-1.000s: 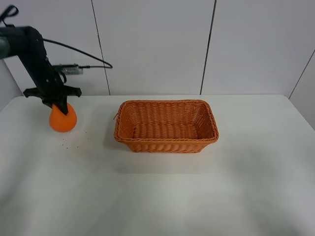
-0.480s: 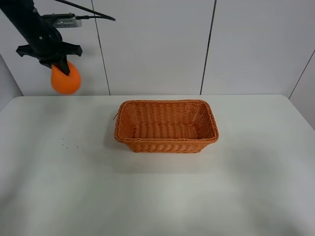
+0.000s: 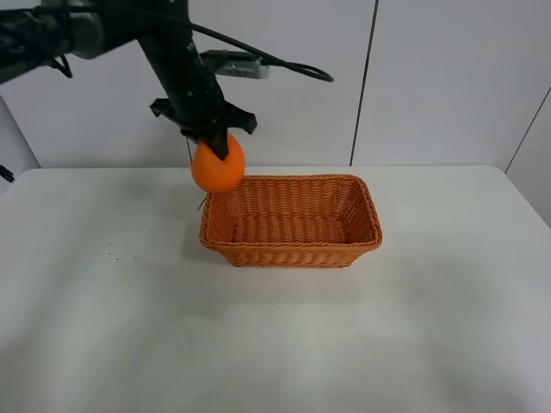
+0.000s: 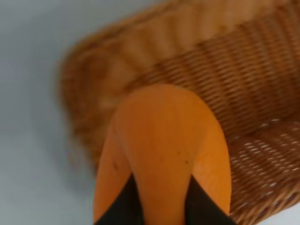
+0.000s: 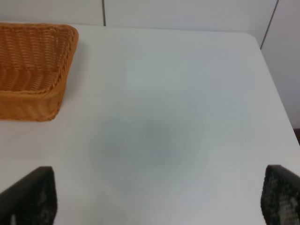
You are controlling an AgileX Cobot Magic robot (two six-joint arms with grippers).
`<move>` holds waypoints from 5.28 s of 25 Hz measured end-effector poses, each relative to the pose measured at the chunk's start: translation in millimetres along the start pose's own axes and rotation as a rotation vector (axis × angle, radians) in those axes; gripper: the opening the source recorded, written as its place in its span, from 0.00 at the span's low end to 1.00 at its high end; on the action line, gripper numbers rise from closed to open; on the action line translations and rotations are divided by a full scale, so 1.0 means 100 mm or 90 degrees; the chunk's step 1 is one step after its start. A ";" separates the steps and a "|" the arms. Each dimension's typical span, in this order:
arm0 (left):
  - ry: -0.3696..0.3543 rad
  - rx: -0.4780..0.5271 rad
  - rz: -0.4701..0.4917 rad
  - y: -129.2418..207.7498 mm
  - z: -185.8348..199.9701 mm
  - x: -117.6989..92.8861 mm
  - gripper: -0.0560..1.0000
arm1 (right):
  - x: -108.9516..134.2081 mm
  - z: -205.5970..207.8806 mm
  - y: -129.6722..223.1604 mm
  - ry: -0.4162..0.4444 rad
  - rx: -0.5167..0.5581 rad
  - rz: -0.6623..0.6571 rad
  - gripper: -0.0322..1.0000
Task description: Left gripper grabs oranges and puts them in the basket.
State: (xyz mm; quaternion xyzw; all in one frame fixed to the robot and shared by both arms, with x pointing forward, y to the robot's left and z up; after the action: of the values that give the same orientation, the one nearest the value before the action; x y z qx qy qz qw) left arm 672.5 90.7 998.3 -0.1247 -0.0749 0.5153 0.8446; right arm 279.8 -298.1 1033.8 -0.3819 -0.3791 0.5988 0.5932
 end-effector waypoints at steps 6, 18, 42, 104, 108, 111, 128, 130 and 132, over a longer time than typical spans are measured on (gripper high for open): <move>0.016 -0.022 -0.045 -0.14 -0.61 -0.44 0.24 | 0.00 0.00 0.00 0.000 0.000 0.000 0.70; 0.020 -0.001 -0.048 -0.09 -1.28 -0.60 0.39 | 0.00 0.00 0.00 0.000 0.000 0.000 0.70; 0.016 -0.091 -0.051 -0.21 0.31 -0.38 0.85 | 0.00 0.00 0.00 0.000 0.000 0.000 0.70; -0.149 -0.214 0.274 4.02 1.22 0.23 0.84 | 0.00 0.00 0.00 0.000 0.000 0.000 0.70; -0.166 -0.291 0.275 4.13 1.30 0.16 0.84 | 0.00 0.00 0.00 0.000 0.000 0.000 0.70; -0.178 -0.343 0.270 4.19 1.37 0.12 0.84 | 0.00 0.00 0.00 0.000 0.000 0.000 0.70; -0.196 -0.430 0.263 4.31 1.46 0.05 0.84 | 0.00 0.00 0.00 0.000 0.000 0.000 0.70; -0.196 -0.430 0.263 4.31 1.46 0.05 0.84 | 0.00 0.00 0.00 0.000 0.000 0.000 0.70; -0.196 -0.430 0.263 4.31 1.46 0.05 0.84 | 0.00 0.00 0.00 0.000 0.000 0.000 0.70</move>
State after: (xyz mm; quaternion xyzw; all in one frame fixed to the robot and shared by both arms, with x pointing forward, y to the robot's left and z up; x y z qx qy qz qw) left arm 270.1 303.0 1013.6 -0.3284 -0.3383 0.6331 0.6139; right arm 279.8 -298.1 1033.8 -0.3819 -0.3791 0.5988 0.5932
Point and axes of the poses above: a point on each arm's last joint axis where the gripper is mounted, z pointing back along that axis away from the gripper, x along the wrist's bending axis when the last joint is at zero, y = z × x, the point moved 5 cm from there along -z, pointing out along that axis toward the gripper
